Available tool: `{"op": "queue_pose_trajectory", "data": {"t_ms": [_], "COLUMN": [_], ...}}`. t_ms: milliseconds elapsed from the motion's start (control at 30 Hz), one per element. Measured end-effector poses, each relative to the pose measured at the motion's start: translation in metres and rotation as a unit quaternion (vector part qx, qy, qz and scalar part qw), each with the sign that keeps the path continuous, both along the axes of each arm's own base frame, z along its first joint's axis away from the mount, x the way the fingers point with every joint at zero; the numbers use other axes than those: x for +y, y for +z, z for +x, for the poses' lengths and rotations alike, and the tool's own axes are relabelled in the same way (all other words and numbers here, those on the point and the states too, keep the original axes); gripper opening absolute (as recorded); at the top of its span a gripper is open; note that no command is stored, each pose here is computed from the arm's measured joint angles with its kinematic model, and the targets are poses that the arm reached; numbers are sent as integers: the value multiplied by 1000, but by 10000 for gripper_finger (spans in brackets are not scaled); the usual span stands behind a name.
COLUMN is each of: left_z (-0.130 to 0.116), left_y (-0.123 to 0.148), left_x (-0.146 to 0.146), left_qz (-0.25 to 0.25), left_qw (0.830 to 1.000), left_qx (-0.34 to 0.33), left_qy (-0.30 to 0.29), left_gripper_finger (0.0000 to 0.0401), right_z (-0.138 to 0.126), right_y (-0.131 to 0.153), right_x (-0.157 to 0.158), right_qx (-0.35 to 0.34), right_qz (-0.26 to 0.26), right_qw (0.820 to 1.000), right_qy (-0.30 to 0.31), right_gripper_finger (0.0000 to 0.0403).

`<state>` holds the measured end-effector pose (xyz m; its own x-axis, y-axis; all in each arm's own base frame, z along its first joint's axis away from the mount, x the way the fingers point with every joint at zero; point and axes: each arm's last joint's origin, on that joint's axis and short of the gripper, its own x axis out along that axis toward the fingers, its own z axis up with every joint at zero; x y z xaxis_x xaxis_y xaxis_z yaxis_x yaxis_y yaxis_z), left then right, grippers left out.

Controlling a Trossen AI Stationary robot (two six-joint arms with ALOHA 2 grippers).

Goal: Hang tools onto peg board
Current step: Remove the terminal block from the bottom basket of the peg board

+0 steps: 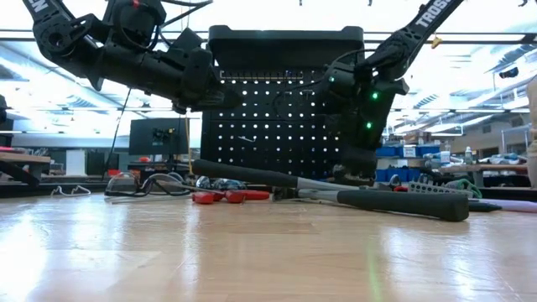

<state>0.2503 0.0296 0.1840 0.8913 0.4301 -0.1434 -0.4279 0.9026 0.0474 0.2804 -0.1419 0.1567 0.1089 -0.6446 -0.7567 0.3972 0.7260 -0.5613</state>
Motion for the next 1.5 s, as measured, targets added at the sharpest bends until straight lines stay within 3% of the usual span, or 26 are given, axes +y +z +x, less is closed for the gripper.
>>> {"op": "queue_pose_trajectory", "data": {"t_ms": [200, 567, 633, 733, 833, 1100, 1267, 1500], "left_z": [0, 0, 0, 0, 0, 1, 1, 1], "left_y": [0, -1, -2, -2, -2, 0, 0, 0], "left_x": [0, 0, 0, 0, -1, -2, -2, -2], "left_qz": [-2, -11, -12, -20, -27, -40, -41, -54], "left_qw": [1000, 1000, 1000, 1000, 1000, 999, 999, 998], "left_qx": [0, 3, 3, 0, -4, -16, -18, -21], "left_qy": [0, 2, 2, 2, -7, -23, -24, -22], "left_gripper_finger": [206, 206, 206, 206, 206, 206, 206, 206], "right_z": [-7, -27, -36, -49, -60, -81, -86, -86], "right_y": [23, 63, 72, 79, 79, 40, 26, 36], "right_x": [9, 43, 55, 69, 80, 104, 111, 120], "right_qx": [-26, -71, -84, -103, -88, -26, -24, -41], "right_qz": [6, 20, 51, 144, 202, 209, 206, 206], "right_qw": [1000, 997, 995, 984, 974, 975, 975, 976], "right_qy": [7, 0, -4, -22, -51, -64, -78, -62], "right_gripper_finger": [66, 49, 50, 62, 68, 54, 101, 180]}}
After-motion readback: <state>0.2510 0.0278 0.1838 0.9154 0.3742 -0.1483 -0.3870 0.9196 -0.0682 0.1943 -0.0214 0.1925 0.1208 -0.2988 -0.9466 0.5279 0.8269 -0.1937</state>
